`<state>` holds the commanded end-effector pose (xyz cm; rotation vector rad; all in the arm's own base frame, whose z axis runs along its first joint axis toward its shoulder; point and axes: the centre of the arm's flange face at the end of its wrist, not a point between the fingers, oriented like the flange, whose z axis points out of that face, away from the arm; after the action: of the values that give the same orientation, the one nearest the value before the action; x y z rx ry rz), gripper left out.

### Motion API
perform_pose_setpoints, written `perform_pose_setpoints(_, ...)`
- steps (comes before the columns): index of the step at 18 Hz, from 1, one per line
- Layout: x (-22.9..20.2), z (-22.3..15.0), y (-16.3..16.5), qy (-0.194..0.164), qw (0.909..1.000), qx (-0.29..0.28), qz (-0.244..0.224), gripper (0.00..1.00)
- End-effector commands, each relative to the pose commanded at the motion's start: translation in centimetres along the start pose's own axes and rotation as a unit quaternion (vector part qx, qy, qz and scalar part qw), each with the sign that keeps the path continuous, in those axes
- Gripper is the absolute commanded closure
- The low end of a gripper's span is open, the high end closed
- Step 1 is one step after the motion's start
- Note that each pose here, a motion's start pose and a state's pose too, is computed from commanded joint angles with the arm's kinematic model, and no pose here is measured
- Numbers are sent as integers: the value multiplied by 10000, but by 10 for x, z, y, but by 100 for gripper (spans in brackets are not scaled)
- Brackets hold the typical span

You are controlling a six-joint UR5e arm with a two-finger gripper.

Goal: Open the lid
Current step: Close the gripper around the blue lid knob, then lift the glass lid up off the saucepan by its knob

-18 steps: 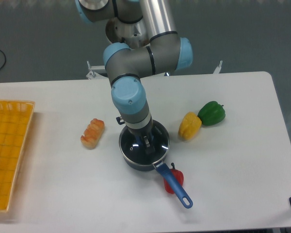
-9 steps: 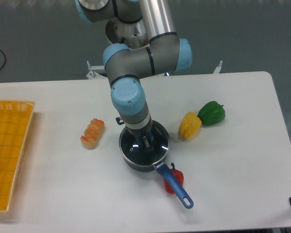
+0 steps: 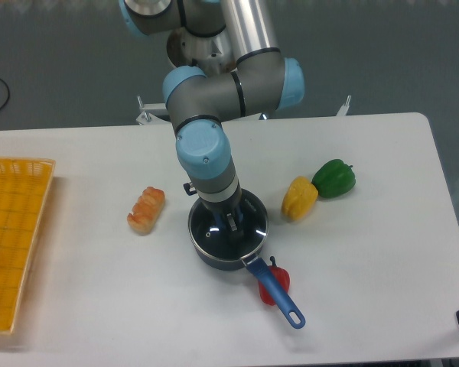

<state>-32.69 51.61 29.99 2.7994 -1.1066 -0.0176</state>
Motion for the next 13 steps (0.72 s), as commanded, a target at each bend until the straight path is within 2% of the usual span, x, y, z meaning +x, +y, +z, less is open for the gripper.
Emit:
perform_pose_setpoints(6, -8, -24, 2, 35, 9998, 168, -28, 37)
perform_pose_setpoints(13, -18, -44, 22, 63, 9990, 398, -204, 39)
